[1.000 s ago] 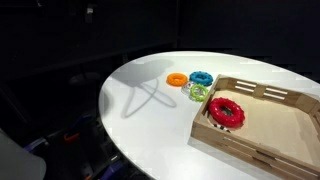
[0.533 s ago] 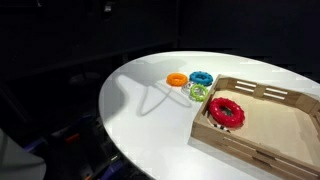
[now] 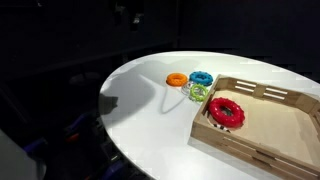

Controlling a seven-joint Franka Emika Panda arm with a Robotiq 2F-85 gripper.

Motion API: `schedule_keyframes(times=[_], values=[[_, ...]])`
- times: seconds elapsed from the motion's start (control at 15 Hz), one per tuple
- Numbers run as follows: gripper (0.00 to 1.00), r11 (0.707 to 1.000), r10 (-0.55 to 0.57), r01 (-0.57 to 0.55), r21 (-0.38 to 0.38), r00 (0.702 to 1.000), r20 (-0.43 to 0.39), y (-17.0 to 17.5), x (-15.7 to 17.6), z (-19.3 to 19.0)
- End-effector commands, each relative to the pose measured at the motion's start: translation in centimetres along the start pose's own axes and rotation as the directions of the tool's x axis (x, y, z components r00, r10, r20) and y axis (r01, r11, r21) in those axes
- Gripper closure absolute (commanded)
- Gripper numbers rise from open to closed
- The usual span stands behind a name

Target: Pick up the orange ring and place it in the wooden tray

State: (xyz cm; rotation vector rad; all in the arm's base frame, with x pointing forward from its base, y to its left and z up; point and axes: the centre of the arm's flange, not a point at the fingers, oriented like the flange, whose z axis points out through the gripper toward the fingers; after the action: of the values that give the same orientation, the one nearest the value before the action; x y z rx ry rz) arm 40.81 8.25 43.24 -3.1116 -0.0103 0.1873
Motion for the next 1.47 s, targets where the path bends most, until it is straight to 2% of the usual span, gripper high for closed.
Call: schedule_keyframes(times=[0.0, 0.6, 1.07, 1.4], values=[[0.00, 0.997, 0.069, -0.069, -0.027, 0.998, 0.009, 1.0, 1.9, 1.5], [0.00, 0.997, 0.073, -0.072, -0.014, 0.997, 0.034, 1.2, 1.6, 2.4], [0.00, 0.996, 0.088, -0.090, -0.015, 0.989, -0.120, 2.4, 4.8, 1.9], [0.00, 0.994, 0.084, -0.095, -0.051, 0.980, -0.182, 4.1, 7.5, 4.2]])
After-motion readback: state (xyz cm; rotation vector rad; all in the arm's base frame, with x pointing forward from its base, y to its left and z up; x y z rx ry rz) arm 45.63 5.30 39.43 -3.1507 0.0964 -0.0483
